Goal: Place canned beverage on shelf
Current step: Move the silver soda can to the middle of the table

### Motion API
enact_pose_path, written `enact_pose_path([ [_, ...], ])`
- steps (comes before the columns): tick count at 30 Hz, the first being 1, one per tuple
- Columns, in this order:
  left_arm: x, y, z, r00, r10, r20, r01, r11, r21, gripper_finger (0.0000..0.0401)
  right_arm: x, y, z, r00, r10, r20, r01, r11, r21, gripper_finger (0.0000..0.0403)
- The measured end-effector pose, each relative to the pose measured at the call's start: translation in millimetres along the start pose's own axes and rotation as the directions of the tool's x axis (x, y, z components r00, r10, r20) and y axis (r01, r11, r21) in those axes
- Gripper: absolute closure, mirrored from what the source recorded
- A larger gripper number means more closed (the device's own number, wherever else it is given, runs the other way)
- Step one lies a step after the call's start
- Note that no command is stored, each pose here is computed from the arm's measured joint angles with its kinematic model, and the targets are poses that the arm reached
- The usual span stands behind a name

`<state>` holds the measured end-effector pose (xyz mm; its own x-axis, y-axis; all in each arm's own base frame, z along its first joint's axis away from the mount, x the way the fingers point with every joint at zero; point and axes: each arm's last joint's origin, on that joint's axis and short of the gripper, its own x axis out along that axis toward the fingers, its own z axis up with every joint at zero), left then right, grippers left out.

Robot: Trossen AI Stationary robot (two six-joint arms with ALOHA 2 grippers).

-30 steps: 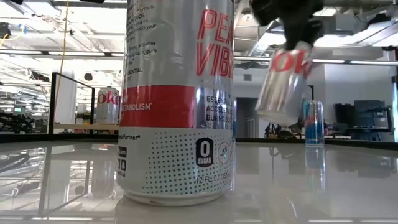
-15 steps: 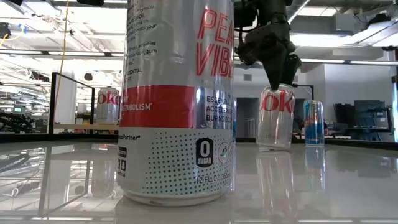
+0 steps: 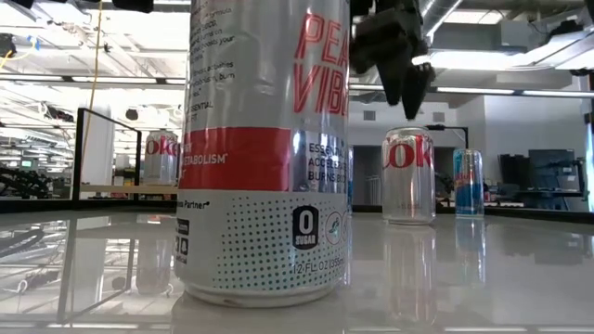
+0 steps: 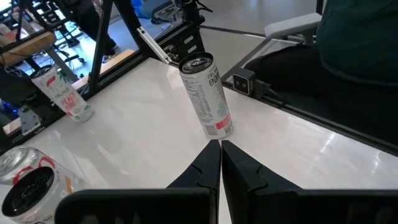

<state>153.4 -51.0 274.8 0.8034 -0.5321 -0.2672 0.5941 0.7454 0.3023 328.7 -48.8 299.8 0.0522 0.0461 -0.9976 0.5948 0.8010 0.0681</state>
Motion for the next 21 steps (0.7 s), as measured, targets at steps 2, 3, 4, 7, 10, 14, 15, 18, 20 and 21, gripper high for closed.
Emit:
enact_pose_path([
  [2, 0.0, 0.0, 0.0, 1.0, 0.0, 0.0, 0.0, 1.0, 0.0, 0.0401, -13.1, 0.7, -4.9, 0.999, -0.025, 0.02, 0.025, 1.0, -0.006, 0.0037],
  [3, 0.0, 0.0, 0.0, 1.0, 0.0, 0.0, 0.0, 1.0, -0.001, 0.0401, -19.8, 1.5, -9.2, 0.998, -0.041, 0.038, 0.042, 0.999, -0.01, 0.0038],
  [4, 0.0, 0.0, 0.0, 1.0, 0.0, 0.0, 0.0, 1.0, -0.005, 0.0401, -26.2, 3.5, -15.0, 0.997, -0.054, 0.063, 0.055, 0.998, -0.018, 0.0039],
  [7, 0.0, -0.3, -0.9, 1.0, 0.0, -0.01, 0.0, 1.0, -0.028, 0.0401, -43.5, 12.1, -43.6, 0.983, -0.099, 0.157, 0.107, 0.993, -0.044, 0.0043],
  [10, -0.1, -1.4, -3.4, 0.999, -0.011, -0.035, 0.009, 0.999, -0.052, 0.0401, -50.1, 21.6, -79.1, 0.95, -0.155, 0.272, 0.163, 0.987, -0.008, 0.005],
  [14, -0.2, -0.8, -3.8, 0.999, 0.011, -0.047, -0.015, 0.997, -0.07, 0.0401, -41.3, 37.3, -118.5, 0.875, -0.147, 0.462, 0.128, 0.989, 0.073, 0.0066],
  [15, -0.1, -0.3, -3.8, 0.998, 0.024, -0.05, -0.028, 0.997, -0.072, 0.0401, -35.8, 41.6, -125.7, 0.849, -0.143, 0.508, 0.118, 0.99, 0.081, 0.0071],
  [18, -0.3, 1.8, -4.2, 0.993, 0.092, -0.075, -0.097, 0.993, -0.068, 0.0401, -10.4, 51.8, -142.7, 0.799, -0.177, 0.575, 0.139, 0.984, 0.11, 0.0088],
  [20, -0.5, 3.5, -5.0, 0.984, 0.149, -0.101, -0.157, 0.985, -0.071, 0.0401, 3.7, 53.2, -152.4, 0.787, -0.21, 0.58, 0.161, 0.978, 0.136, 0.0102],
  [21, -0.7, 4.3, -5.3, 0.978, 0.177, -0.111, -0.185, 0.98, -0.07, 0.0401, 10.0, 53.8, -155.6, 0.789, -0.223, 0.573, 0.174, 0.975, 0.141, 0.011],
])
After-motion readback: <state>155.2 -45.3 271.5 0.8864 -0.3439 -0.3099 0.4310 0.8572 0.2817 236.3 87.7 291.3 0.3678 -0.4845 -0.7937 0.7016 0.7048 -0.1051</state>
